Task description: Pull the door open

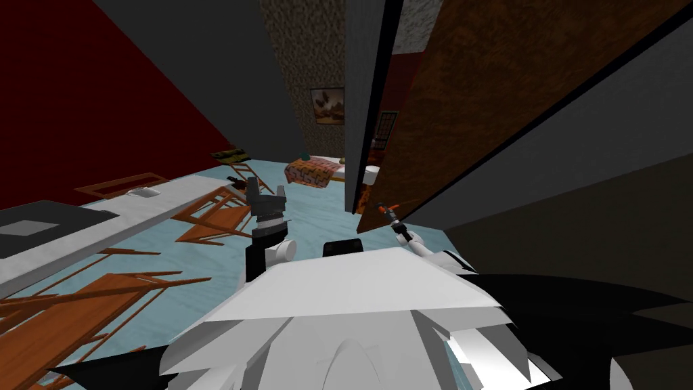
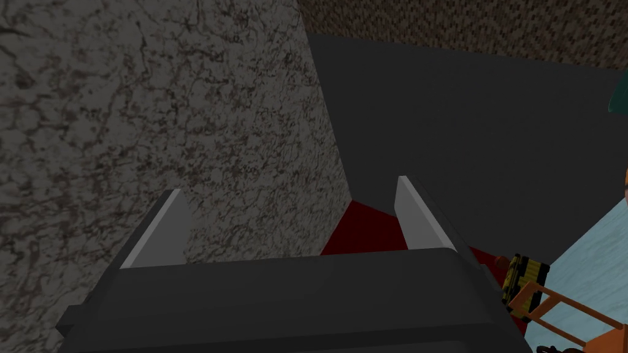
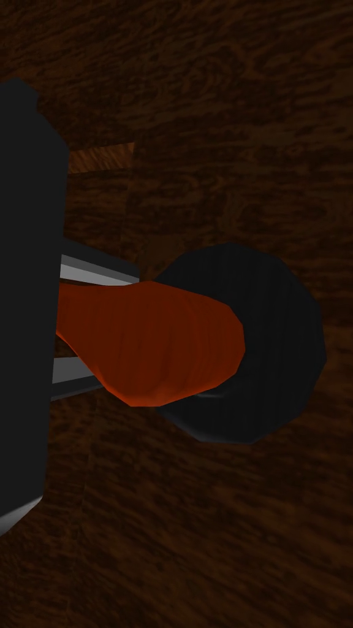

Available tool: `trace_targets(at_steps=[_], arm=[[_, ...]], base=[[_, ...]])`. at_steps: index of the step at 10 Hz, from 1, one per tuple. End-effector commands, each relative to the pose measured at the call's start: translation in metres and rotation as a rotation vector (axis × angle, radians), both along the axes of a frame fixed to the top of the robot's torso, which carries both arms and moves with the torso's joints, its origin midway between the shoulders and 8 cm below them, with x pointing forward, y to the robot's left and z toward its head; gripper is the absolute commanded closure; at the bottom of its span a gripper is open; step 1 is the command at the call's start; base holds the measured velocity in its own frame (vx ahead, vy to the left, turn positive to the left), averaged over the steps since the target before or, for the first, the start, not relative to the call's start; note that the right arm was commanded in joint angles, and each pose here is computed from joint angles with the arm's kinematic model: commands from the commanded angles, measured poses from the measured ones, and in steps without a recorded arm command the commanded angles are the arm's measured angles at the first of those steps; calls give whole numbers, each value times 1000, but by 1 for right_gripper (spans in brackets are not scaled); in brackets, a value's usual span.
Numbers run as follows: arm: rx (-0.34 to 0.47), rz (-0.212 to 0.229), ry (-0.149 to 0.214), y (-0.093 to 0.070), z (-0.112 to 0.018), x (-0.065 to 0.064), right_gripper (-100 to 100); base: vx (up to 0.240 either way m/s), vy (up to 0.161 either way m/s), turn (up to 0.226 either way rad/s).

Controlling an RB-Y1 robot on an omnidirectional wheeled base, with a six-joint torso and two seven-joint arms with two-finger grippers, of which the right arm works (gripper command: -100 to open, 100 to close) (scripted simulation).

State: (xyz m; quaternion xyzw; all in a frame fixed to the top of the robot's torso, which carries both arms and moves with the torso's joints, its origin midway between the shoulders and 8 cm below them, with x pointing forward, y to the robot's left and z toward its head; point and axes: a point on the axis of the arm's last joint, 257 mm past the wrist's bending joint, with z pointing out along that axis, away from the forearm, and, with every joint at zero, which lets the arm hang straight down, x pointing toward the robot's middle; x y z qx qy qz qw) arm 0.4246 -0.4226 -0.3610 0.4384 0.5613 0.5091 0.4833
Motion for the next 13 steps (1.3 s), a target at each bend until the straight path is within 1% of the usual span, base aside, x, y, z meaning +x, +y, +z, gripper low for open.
trace_targets(at_steps=[1, 8, 9, 10, 11, 13], arm=[[0, 10, -7, -1, 2, -4, 100], [-3, 40, -15, -15, 6, -27, 100], [-3, 44, -15, -16, 6, -29, 100], [-2, 40, -9, -15, 4, -28, 100], [0, 46, -6, -15, 2, -34, 100], [-1, 50, -8, -17, 3, -38, 100]], base=[[-203, -87, 222], [-230, -112, 197], [-176, -107, 117], [-72, -51, 24], [-137, -71, 173], [-224, -97, 189]])
